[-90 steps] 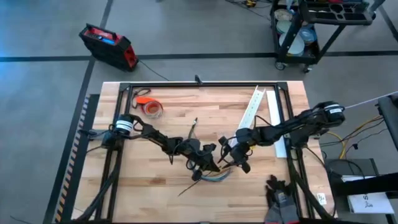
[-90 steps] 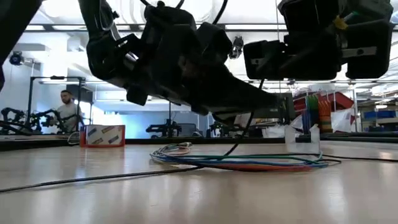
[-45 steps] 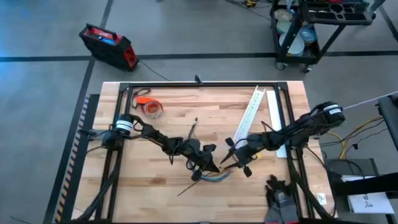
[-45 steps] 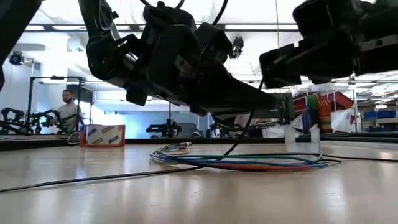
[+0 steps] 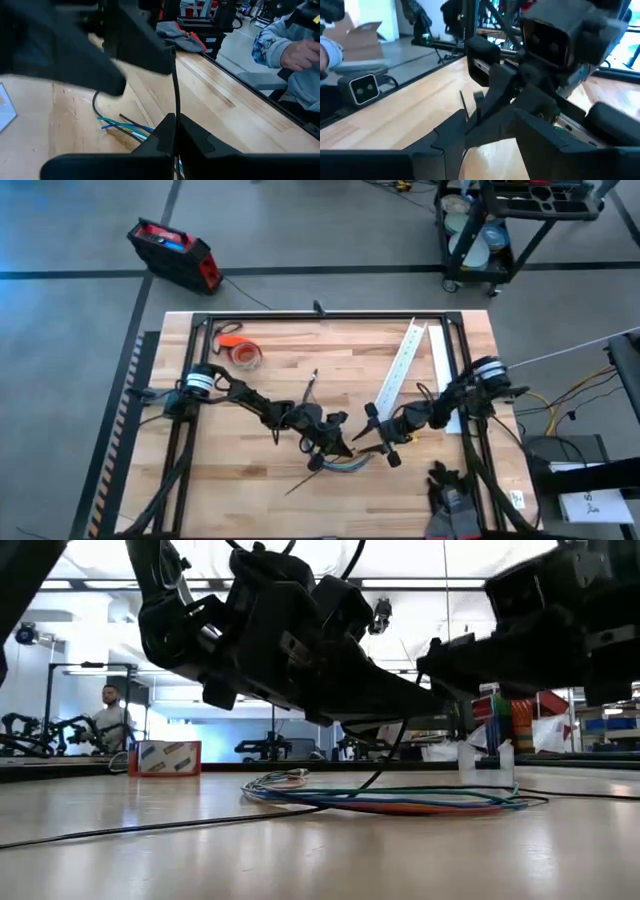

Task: Ziptie cables
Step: Wrap the cables together using a black zip tie

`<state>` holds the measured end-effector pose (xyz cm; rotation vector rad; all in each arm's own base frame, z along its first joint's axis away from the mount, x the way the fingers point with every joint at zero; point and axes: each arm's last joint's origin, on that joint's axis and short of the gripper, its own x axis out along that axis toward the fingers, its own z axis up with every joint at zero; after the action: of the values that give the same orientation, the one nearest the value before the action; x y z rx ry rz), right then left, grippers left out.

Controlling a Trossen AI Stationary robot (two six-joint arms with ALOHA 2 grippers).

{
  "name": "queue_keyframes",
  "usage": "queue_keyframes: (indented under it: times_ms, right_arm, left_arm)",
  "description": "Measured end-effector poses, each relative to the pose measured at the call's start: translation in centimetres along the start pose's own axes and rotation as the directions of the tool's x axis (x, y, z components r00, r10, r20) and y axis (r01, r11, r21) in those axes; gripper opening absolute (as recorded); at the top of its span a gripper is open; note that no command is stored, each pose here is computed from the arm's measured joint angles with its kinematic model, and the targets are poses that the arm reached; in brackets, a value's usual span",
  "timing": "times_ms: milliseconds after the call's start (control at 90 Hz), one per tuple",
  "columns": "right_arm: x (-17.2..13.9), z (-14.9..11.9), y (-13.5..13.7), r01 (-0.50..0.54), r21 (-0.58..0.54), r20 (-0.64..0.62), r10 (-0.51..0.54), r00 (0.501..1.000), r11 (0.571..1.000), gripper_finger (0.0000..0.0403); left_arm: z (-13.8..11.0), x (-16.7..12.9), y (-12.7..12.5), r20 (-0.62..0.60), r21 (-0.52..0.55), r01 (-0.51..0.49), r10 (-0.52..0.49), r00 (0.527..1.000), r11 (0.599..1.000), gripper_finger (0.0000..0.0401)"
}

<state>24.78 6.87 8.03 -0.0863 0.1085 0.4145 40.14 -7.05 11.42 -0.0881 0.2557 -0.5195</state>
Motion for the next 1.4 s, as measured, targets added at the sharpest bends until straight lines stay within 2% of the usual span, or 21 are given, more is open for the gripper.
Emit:
queue_keyframes:
  times_ms: [189, 600, 1067, 1400]
  right_arm:
    - [1.1, 0.0, -0.1, -0.046, -0.002, 0.021, 0.046, 0.999, 0.999, 0.0149]
    - [1.0, 0.5, -0.2, -0.022, -0.035, 0.038, 0.023, 0.999, 0.999, 0.0103]
    - [1.3, 0.8, -0.1, -0.054, -0.019, 0.055, 0.055, 0.997, 0.998, 0.0017]
    - [1.2, 0.8, -0.1, -0.054, -0.018, 0.054, 0.054, 0.997, 0.998, 0.0009]
  left_arm:
    - [0.0, 0.0, 0.0, 0.002, 0.001, 0.001, -0.001, 1.000, 1.000, 0.0000]
    - [0.1, 0.0, 0.0, 0.010, 0.004, 0.001, -0.001, 1.000, 1.000, 0.0000]
    - [0.2, 0.0, 0.1, 0.017, 0.006, -0.007, 0.007, 1.000, 1.000, 0.0000]
    - [0.2, 0.0, 0.1, 0.018, 0.006, -0.007, 0.007, 1.000, 1.000, 0.0000]
